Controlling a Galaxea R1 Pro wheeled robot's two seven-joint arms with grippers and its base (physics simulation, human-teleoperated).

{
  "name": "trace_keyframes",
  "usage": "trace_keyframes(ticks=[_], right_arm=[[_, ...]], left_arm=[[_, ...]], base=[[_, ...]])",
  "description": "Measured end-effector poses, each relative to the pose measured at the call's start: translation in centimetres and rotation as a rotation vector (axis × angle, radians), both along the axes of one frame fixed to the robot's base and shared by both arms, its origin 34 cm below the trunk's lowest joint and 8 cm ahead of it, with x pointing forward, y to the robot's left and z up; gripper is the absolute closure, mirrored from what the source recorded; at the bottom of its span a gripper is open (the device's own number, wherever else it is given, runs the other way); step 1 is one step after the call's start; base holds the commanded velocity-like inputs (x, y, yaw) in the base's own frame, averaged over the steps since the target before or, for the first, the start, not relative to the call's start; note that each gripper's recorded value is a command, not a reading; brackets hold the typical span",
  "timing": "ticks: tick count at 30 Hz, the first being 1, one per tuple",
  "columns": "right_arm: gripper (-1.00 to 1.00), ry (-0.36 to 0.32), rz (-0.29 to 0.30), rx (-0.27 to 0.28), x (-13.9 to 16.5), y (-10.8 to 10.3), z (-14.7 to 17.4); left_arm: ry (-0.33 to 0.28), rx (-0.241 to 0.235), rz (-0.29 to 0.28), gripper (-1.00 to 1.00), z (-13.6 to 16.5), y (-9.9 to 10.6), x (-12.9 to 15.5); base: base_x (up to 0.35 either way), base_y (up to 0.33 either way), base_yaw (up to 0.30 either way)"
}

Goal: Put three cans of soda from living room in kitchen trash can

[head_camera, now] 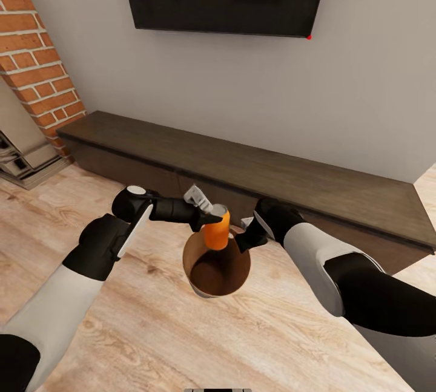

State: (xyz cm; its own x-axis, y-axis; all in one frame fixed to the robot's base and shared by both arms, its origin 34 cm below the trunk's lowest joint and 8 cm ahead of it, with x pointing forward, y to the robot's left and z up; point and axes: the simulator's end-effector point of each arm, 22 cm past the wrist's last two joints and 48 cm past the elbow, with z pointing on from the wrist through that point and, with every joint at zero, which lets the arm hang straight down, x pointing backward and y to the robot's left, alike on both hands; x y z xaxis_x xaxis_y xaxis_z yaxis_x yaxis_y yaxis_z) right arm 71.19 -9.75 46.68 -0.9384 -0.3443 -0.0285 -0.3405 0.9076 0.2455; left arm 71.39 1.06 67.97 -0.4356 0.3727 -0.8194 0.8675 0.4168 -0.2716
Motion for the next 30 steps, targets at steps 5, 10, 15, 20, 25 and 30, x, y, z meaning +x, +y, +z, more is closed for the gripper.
trace_keyframes(ticks=[5,10,15,20,25,30], right_arm=[[1.00,0.006,-0.010,0.023,0.0,0.7,0.2],[1.00,0.001,0.004,0.012,0.0,0.7,0.2],[1.00,0.012,-0.008,0.033,-0.2,1.2,0.4],[1.00,0.006,0.003,0.015,-0.1,0.9,0.3],[1.00,-0.011,0.025,-0.022,0.1,0.0,0.0],[1.00,-0.018,0.033,-0.035,0.3,-0.2,0.1]], left_arm=[[0.022,0.002,0.002,1.00,-3.1,0.4,-0.2],[0.048,0.004,0.008,1.00,-7.0,1.1,-0.7],[0.099,0.023,0.020,1.00,-11.0,1.8,-1.2],[0.124,0.045,0.024,1.00,-13.4,1.6,-1.7],[0.142,0.066,0.045,1.00,-14.7,0.9,-1.8],[0.131,0.094,0.039,1.00,-15.1,0.8,-2.0]], base=[[0.000,0.000,0.000],[0.000,0.000,0.000],[0.000,0.000,0.000],[0.000,0.000,0.000],[0.000,0.000,0.000],[0.000,0.000,0.000]])
